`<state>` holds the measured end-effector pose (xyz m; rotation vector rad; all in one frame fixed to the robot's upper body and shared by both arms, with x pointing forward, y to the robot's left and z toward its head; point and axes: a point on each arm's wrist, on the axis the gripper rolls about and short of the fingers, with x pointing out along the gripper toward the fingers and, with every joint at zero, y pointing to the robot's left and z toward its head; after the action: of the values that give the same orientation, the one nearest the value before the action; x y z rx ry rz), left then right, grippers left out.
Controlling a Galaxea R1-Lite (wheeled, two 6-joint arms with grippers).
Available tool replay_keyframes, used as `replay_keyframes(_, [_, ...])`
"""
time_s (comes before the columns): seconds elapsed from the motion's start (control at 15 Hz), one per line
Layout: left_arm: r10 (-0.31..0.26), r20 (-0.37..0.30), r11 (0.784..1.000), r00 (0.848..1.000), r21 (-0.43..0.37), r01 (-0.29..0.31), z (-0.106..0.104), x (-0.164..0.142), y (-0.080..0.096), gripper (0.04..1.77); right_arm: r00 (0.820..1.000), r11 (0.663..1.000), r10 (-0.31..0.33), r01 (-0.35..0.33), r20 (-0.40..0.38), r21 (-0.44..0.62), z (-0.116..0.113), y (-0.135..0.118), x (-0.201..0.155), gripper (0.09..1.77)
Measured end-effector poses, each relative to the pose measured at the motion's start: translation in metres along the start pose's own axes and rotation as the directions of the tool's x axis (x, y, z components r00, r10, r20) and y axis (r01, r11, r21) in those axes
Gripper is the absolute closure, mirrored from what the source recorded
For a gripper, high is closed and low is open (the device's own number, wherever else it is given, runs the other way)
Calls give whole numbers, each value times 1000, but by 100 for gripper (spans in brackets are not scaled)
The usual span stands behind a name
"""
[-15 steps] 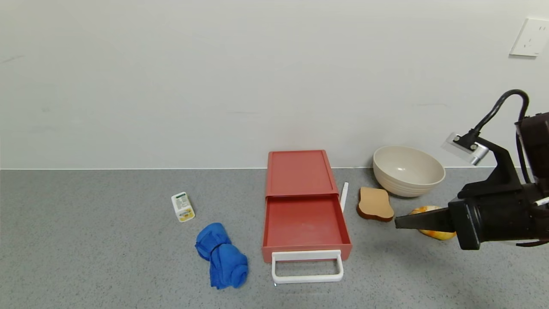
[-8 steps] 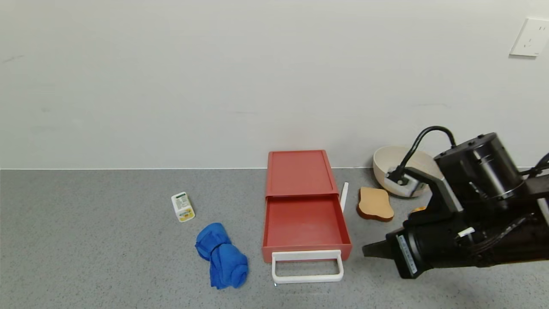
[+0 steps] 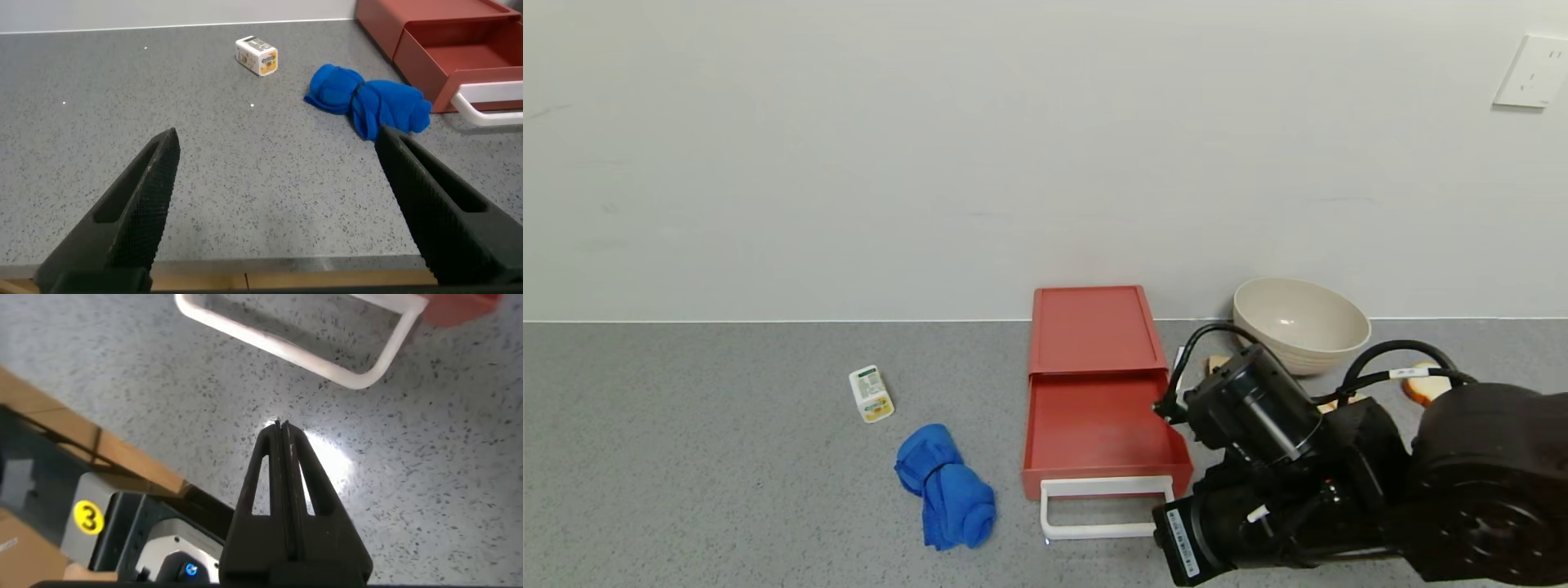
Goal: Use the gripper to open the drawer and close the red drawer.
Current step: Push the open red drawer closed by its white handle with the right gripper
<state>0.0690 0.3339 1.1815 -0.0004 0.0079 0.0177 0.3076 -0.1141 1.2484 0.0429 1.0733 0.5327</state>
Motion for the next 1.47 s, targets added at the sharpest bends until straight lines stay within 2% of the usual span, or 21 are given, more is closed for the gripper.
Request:
replay_keyframes(0.13, [0,0,1000,1000,0,0,0,0,0,9,998,998,-60,60,-4,-21,-6,9,13,174])
replay_keyframes(0.53, [3,2,1000,1000,-2,-3,0,0,0,9,990,992,-115,119,81,-35,-23,44,47,174])
replay_keyframes(0.8, [2,2,1000,1000,-1,-2,0,0,0,9,975,983,-178,181,131,-9,-30,49,64,174])
replay_keyframes(1.07, [1,0,1000,1000,-1,-1,0,0,0,9,974,986,-160,164,160,-10,-34,51,75,174])
replay_keyframes(1.2, [1,0,1000,1000,-1,-1,0,0,0,9,968,981,-188,192,167,-11,-36,50,79,174])
replay_keyframes(1.47, [1,0,1000,1000,0,-1,0,0,0,9,966,978,-203,208,157,-13,-37,47,85,174])
